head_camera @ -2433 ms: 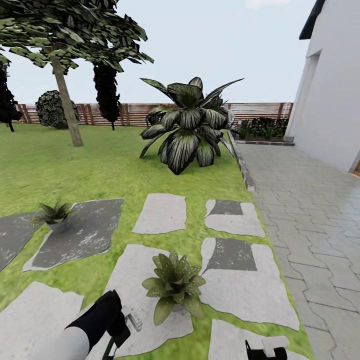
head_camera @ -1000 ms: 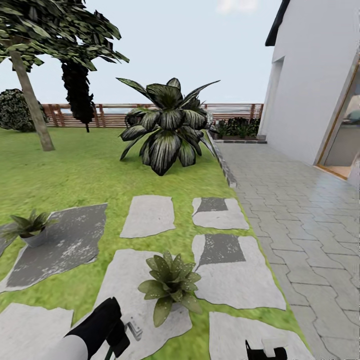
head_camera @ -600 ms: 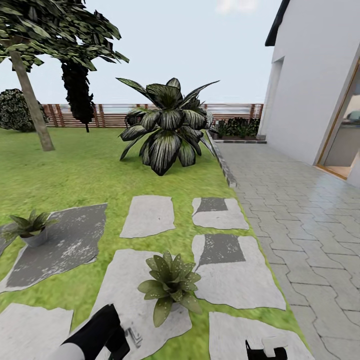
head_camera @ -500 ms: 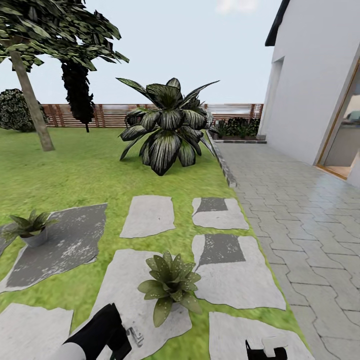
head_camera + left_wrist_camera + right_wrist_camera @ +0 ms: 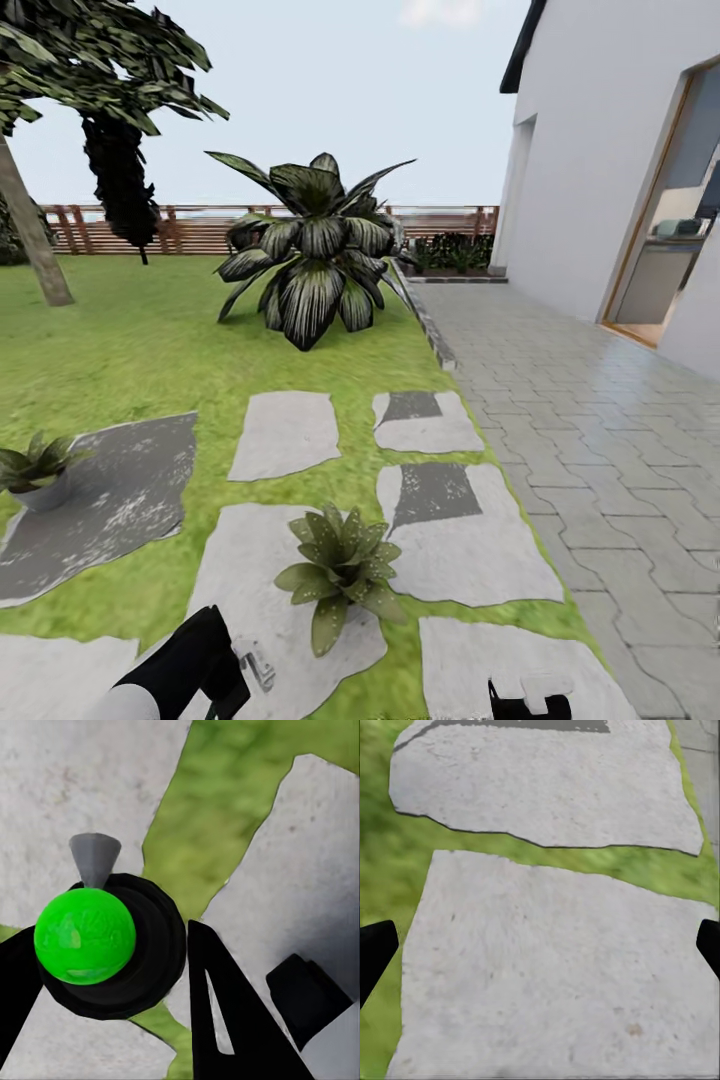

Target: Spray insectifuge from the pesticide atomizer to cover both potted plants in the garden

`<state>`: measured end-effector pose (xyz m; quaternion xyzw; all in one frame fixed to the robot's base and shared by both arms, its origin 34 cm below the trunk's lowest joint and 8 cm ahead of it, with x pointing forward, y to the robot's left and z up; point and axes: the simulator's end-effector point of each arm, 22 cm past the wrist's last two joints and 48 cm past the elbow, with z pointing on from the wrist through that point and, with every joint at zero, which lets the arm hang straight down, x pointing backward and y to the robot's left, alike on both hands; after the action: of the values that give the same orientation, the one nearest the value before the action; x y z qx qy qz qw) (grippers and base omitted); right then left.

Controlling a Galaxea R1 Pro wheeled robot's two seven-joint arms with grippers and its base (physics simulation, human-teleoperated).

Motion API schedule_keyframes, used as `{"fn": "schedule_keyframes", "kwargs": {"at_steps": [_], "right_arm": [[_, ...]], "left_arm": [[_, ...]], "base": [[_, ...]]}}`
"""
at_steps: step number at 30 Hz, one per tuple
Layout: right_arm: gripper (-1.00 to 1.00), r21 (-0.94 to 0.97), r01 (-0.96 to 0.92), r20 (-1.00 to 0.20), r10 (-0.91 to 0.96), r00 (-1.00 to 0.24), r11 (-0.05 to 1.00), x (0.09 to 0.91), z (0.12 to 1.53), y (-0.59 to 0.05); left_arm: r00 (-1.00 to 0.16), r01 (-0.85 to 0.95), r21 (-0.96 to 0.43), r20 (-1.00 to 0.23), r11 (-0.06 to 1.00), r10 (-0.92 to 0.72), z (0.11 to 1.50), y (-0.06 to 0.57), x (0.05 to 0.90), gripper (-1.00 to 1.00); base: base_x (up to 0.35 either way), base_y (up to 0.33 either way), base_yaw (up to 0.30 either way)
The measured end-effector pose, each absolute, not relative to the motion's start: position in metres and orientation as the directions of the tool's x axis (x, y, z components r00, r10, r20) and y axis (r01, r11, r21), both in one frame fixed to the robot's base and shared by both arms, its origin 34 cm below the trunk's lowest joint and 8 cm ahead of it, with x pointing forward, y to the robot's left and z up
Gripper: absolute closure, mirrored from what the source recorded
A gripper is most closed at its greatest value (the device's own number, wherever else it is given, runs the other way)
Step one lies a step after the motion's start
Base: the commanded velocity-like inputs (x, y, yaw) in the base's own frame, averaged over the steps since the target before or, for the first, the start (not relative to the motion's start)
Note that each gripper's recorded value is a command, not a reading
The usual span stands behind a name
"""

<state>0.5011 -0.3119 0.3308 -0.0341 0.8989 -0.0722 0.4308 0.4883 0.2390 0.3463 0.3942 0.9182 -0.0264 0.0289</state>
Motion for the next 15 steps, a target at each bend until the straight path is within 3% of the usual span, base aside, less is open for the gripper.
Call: {"fn": "schedule_keyframes", "kwargs": {"at_steps": [5, 9, 15], "right_arm": [[-1.0, -0.159, 0.001, -0.769, -0.123, -0.627, 0.987, 0.5011, 0.3306, -0.312], [-1.0, -0.159, 0.001, -0.77, -0.123, -0.627, 0.987, 0.5011, 0.3307, -0.3118], [-1.0, -0.158, 0.001, -0.77, -0.123, -0.626, 0.987, 0.5013, 0.3308, -0.3108]], "left_arm": [[-0.687, 0.726, -0.024, -0.073, 0.687, 0.723, 0.3462, 0.2395, 0.4884, 1.0], [-0.686, 0.727, -0.024, -0.072, 0.687, 0.724, 0.3463, 0.2393, 0.4883, 1.0], [-0.683, 0.729, -0.019, -0.071, 0.684, 0.727, 0.3465, 0.24, 0.4889, 1.0]], "base": [[-0.078, 0.298, -0.262], [-0.102, 0.296, -0.079], [-0.002, 0.024, -0.015]]}}
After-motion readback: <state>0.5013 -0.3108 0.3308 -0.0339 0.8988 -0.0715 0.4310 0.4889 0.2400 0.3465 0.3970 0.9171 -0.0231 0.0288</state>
